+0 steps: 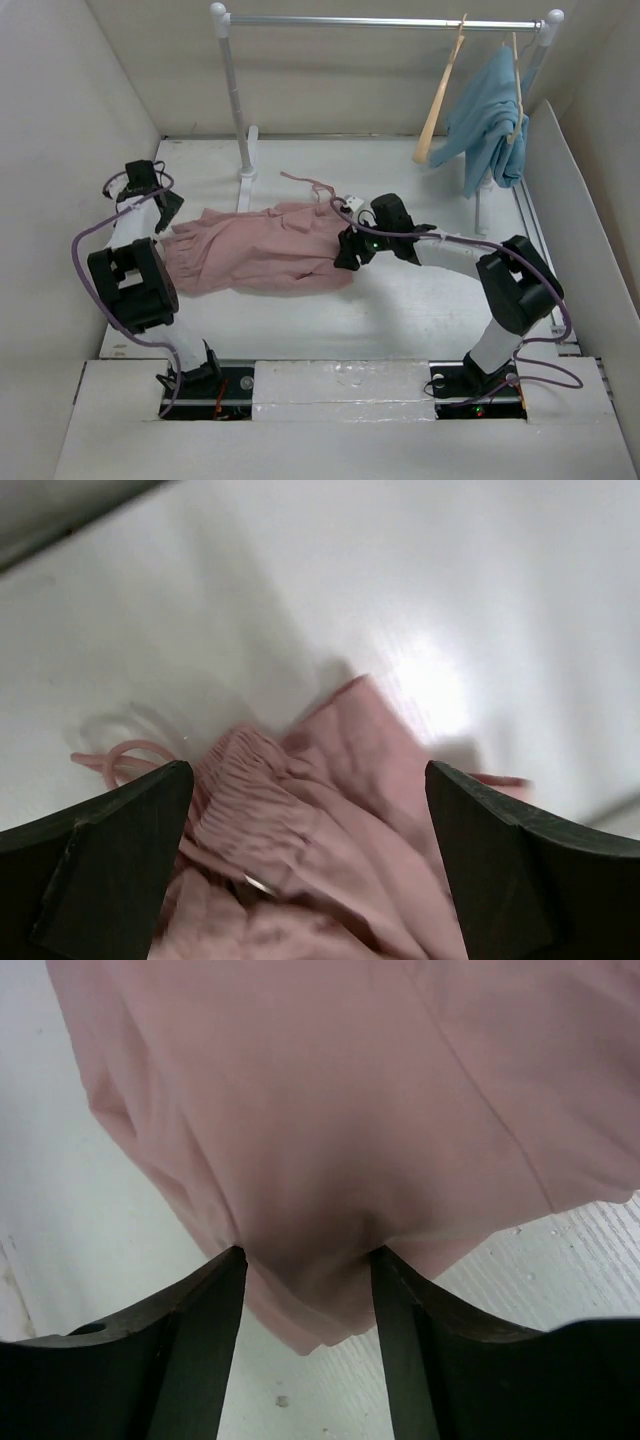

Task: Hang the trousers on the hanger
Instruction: Fold the trousers at the center of the board.

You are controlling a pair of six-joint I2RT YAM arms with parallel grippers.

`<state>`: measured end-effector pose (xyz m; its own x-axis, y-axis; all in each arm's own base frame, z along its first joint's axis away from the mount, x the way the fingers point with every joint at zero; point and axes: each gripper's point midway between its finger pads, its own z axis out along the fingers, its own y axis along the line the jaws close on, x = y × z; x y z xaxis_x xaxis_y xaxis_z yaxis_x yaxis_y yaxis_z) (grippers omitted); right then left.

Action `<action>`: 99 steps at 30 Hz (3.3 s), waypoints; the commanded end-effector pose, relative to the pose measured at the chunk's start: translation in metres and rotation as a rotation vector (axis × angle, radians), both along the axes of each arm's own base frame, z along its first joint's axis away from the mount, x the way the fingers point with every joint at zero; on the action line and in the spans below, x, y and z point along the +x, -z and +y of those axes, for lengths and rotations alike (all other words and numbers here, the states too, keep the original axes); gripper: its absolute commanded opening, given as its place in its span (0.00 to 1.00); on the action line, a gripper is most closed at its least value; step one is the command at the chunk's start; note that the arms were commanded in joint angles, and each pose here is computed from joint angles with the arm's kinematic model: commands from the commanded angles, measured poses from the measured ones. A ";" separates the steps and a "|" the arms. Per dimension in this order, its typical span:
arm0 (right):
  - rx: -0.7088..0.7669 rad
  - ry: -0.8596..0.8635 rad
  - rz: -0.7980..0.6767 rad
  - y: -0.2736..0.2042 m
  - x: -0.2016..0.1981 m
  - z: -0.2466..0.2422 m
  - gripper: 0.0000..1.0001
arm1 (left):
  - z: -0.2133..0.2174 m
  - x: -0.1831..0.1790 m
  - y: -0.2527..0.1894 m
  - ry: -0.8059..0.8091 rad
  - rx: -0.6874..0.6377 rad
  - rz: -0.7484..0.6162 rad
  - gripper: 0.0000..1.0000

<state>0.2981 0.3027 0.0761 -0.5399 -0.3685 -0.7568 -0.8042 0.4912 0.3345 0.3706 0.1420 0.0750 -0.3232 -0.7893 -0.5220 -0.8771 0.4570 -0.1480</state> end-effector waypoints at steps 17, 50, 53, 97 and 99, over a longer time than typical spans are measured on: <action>-0.083 0.053 -0.149 -0.020 -0.018 -0.027 0.01 | -0.373 0.053 -0.104 1.121 0.032 -0.175 0.61; -0.196 0.123 -0.216 0.001 0.007 -0.004 0.43 | -0.448 0.066 0.021 1.294 -0.165 0.100 0.28; -0.187 0.119 -0.209 0.002 0.006 -0.002 0.16 | -0.450 0.067 0.021 1.294 -0.172 0.095 0.02; -0.328 0.012 -0.086 0.012 -0.120 -0.060 0.57 | -0.465 0.075 -0.040 1.362 -0.188 -0.107 0.66; -0.310 0.009 -0.116 -0.011 -0.116 -0.060 0.64 | -0.465 0.074 -0.062 1.357 -0.192 -0.163 0.80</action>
